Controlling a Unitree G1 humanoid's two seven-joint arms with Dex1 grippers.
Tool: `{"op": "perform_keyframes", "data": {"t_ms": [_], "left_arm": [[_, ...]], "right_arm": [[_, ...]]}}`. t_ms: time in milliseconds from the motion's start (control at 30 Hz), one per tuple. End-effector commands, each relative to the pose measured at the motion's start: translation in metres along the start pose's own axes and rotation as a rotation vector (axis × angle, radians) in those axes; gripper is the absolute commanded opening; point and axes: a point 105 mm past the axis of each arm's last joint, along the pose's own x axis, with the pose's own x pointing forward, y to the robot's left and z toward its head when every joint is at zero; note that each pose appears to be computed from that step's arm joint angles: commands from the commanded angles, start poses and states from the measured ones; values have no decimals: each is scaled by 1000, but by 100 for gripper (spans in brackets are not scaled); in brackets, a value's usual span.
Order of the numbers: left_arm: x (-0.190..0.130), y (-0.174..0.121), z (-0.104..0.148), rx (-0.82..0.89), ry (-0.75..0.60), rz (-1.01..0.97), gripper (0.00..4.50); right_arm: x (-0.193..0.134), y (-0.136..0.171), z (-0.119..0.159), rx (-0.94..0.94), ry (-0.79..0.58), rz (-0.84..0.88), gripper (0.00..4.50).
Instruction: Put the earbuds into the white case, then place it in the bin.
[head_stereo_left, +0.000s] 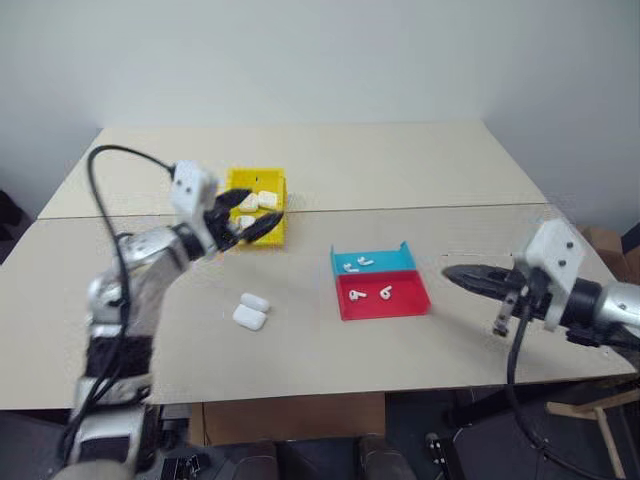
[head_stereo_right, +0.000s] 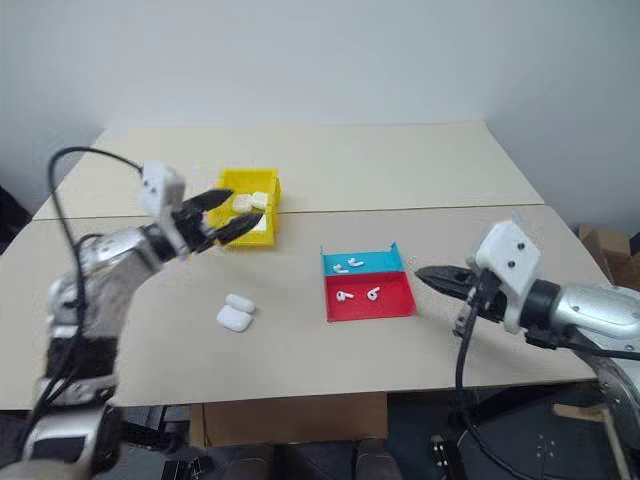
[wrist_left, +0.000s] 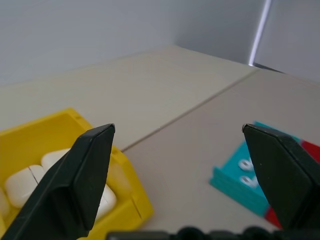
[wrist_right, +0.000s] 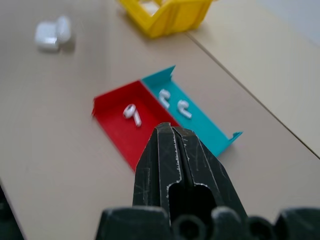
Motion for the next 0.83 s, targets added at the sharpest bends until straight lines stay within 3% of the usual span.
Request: {"op": "perform_keyframes", "data": {"t_ms": [33,300,833], "left_arm": [[-42,-28,11,75,33,-215,444],[-95,-45,4,37,185,-343,444],[-107,-58,-3,40,229,-346,444]], "right_arm": [[-23,-8,4,-121,38,17,0],[-48,-6,-11,-150,123,35,0],[-51,-9,-15,-140,127,29,0]]}}
